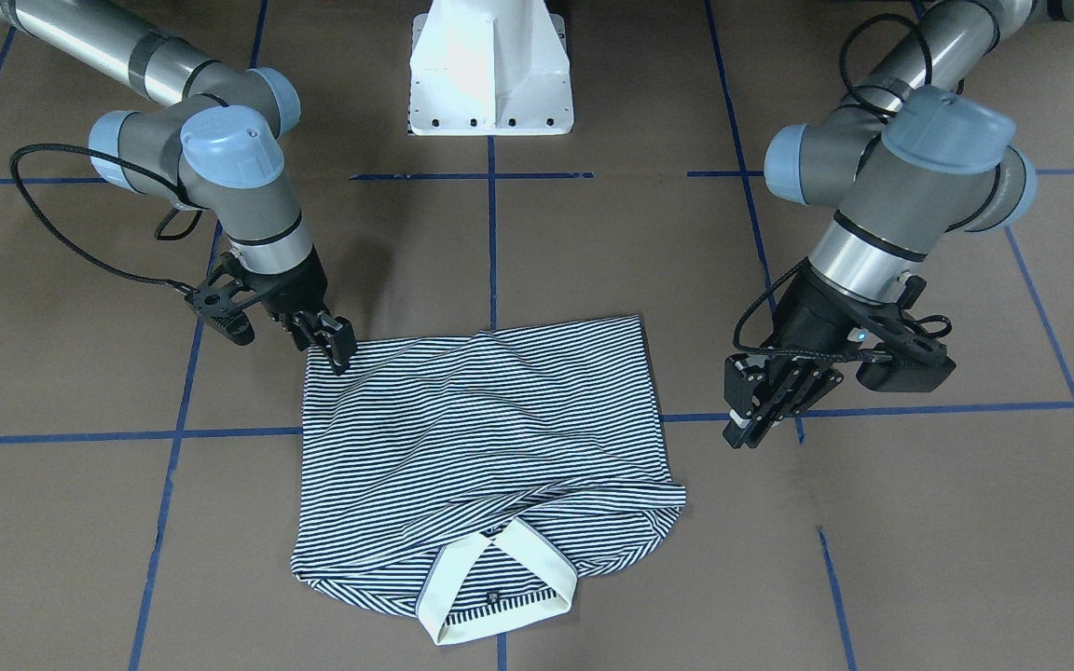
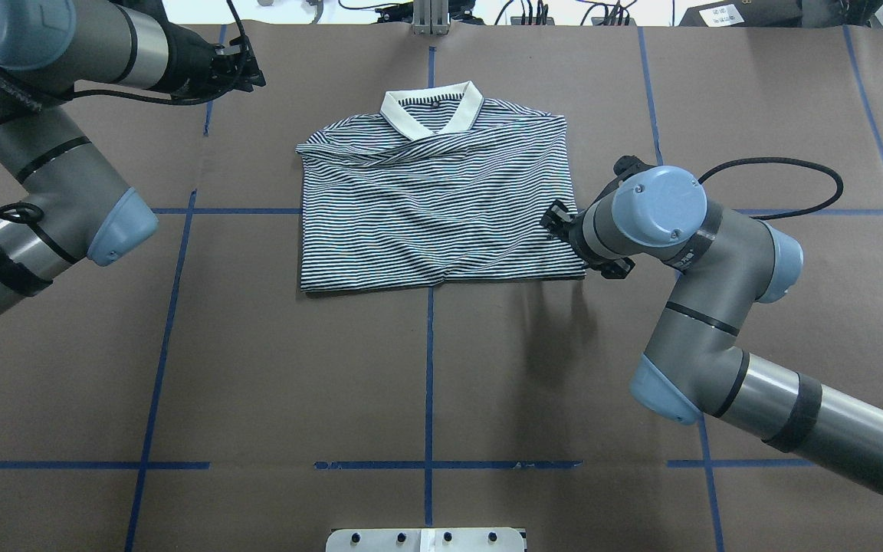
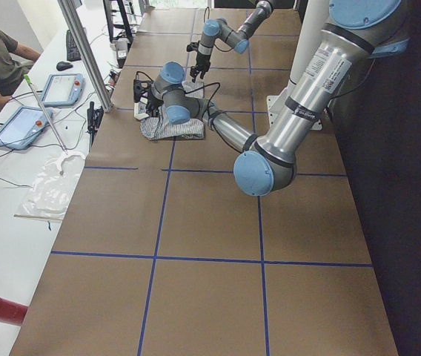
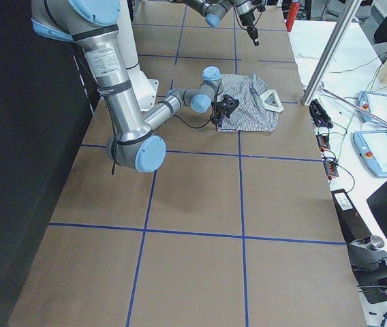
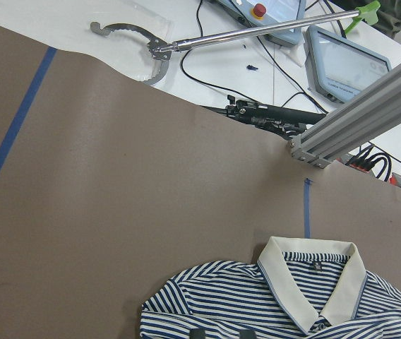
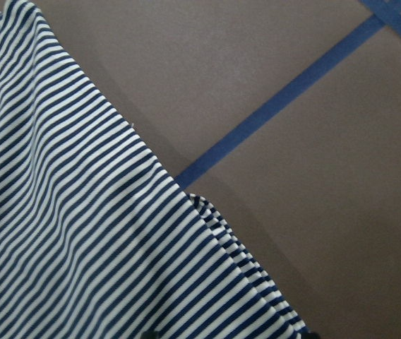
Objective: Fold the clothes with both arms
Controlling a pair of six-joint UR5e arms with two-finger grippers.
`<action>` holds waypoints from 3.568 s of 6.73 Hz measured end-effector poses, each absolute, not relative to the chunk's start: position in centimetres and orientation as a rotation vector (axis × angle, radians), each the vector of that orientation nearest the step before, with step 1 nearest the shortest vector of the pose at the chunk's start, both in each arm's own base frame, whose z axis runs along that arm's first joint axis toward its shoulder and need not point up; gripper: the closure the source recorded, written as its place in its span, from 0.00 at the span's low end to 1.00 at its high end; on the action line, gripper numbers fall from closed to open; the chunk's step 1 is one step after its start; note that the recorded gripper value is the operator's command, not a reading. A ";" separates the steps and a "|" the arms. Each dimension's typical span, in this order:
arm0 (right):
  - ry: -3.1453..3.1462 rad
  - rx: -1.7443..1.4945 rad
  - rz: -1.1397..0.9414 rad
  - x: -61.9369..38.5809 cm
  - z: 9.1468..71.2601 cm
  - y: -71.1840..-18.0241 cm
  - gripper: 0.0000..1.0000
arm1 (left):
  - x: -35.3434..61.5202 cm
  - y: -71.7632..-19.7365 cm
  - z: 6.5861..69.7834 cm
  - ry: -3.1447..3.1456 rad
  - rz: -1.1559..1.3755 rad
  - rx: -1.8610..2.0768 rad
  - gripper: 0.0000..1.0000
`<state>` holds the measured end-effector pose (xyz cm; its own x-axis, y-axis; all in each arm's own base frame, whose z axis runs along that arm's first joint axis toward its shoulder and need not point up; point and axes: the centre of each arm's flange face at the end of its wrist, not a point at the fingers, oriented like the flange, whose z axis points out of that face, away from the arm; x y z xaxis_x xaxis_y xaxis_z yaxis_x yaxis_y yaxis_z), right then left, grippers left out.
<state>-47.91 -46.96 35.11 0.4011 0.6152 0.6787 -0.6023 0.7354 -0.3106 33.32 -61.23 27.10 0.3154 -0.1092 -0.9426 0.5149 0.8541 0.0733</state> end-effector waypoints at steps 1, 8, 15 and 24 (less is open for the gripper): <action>-0.855 -0.013 0.773 -48.3 35.6 -46.6 0.28 | 33.3 -61.2 27.0 1.187 -0.426 0.397 0.71; -0.844 0.000 0.772 -48.6 36.0 -46.6 1.00 | 33.1 -61.1 27.0 1.189 -0.432 0.396 0.71; -0.713 -0.336 0.411 -40.2 25.8 -19.3 0.00 | 36.5 -58.8 26.6 1.216 -0.394 0.355 0.65; -0.906 -0.134 0.609 -34.5 20.2 -39.7 0.00 | 52.3 -33.0 27.0 1.051 -0.285 0.094 0.41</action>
